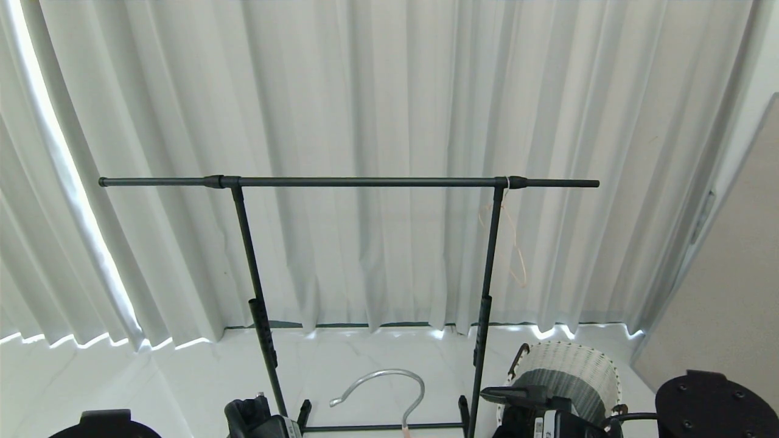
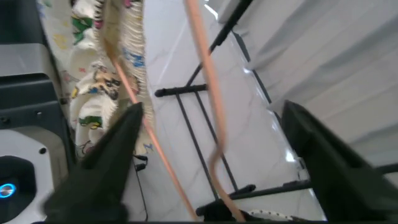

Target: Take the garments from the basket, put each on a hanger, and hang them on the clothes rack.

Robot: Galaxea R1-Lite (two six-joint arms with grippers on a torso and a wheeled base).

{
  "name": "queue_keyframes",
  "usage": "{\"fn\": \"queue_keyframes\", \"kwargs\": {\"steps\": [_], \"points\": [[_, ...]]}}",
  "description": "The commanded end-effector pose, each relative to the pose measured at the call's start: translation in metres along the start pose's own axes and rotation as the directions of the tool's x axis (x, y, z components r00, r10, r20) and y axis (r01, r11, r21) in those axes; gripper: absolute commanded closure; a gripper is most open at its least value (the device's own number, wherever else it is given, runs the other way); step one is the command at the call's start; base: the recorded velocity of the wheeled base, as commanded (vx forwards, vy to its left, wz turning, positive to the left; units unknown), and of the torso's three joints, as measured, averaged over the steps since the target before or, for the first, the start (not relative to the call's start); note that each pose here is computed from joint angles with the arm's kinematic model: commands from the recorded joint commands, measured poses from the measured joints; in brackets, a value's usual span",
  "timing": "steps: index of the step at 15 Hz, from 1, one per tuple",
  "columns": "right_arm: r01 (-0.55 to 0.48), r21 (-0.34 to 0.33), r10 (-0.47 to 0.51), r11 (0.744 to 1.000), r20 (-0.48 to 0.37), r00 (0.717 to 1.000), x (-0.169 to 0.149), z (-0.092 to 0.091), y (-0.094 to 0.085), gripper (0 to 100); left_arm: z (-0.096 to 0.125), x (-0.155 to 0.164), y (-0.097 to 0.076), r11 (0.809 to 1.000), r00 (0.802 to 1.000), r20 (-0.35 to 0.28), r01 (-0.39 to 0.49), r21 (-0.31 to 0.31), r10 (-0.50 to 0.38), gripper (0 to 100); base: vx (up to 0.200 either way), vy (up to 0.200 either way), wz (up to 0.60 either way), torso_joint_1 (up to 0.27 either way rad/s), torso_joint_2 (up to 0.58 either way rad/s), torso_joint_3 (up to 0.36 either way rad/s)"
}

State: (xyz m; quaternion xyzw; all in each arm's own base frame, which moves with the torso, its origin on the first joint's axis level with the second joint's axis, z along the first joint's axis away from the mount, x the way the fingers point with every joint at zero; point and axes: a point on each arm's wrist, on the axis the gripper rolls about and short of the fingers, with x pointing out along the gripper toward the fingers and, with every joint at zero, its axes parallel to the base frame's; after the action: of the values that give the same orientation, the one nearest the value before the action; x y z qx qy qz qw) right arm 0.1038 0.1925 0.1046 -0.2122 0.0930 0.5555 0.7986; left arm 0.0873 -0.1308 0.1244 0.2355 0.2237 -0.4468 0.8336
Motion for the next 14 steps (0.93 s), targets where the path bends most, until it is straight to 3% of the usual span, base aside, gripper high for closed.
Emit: {"fn": "queue_keyframes", "kwargs": {"steps": [1, 3, 5, 9, 11, 13, 14], "points": [[0.012, 0.003, -0.012, 1.000, -0.006, 1.000, -0.001, -0.001, -0.001, 0, -0.011, -0.001, 0.004, 0.999, 0.999, -0.039, -0.034, -0.017, 0.033, 100, 0.000, 0.000, 0.00, 0.000, 0.00, 0.000], [0.012, 0.009, -0.012, 1.000, -0.028, 1.000, -0.003, -0.007, -0.001, 0, -0.019, -0.001, 0.012, 0.991, 0.989, -0.080, -0.126, -0.047, 0.122, 100, 0.000, 0.000, 0.00, 0.000, 0.00, 0.000], [0.006, 0.012, -0.006, 1.000, -0.054, 0.999, -0.006, -0.013, 0.001, 0, -0.018, -0.002, 0.017, 0.981, 0.981, -0.082, -0.183, -0.061, 0.178, 100, 0.000, 0.000, 0.00, 0.000, 0.00, 0.000], [-0.012, 0.029, 0.014, 1.000, -0.087, 0.996, -0.003, -0.020, 0.004, 0, -0.002, -0.004, 0.027, 0.965, 0.969, 0.030, -0.240, -0.103, 0.244, 100, 0.000, 0.000, 0.00, 0.000, 0.00, 0.000], [-0.024, 0.098, 0.035, 0.995, -0.107, 0.994, 0.005, -0.022, 0.007, 0, 0.009, -0.007, 0.031, 0.961, 0.961, 0.092, -0.251, -0.112, 0.262, 100, 0.000, 0.000, 0.00, 0.000, 0.00, 0.000], [-0.029, 0.185, 0.047, 0.982, -0.093, 0.995, 0.012, -0.017, 0.010, 0, 0.015, -0.008, 0.032, 0.960, 0.957, 0.115, -0.255, -0.116, 0.268, 100, 0.000, 0.000, 0.00, 0.000, 0.00, 0.000], [-0.019, 0.298, 0.041, 0.954, -0.070, 0.997, 0.020, -0.009, 0.011, 0, 0.021, -0.008, 0.034, 0.959, 0.953, 0.133, -0.258, -0.120, 0.273, 100, 0.000, 0.000, 0.00, 0.000, 0.00, 0.000]]}}
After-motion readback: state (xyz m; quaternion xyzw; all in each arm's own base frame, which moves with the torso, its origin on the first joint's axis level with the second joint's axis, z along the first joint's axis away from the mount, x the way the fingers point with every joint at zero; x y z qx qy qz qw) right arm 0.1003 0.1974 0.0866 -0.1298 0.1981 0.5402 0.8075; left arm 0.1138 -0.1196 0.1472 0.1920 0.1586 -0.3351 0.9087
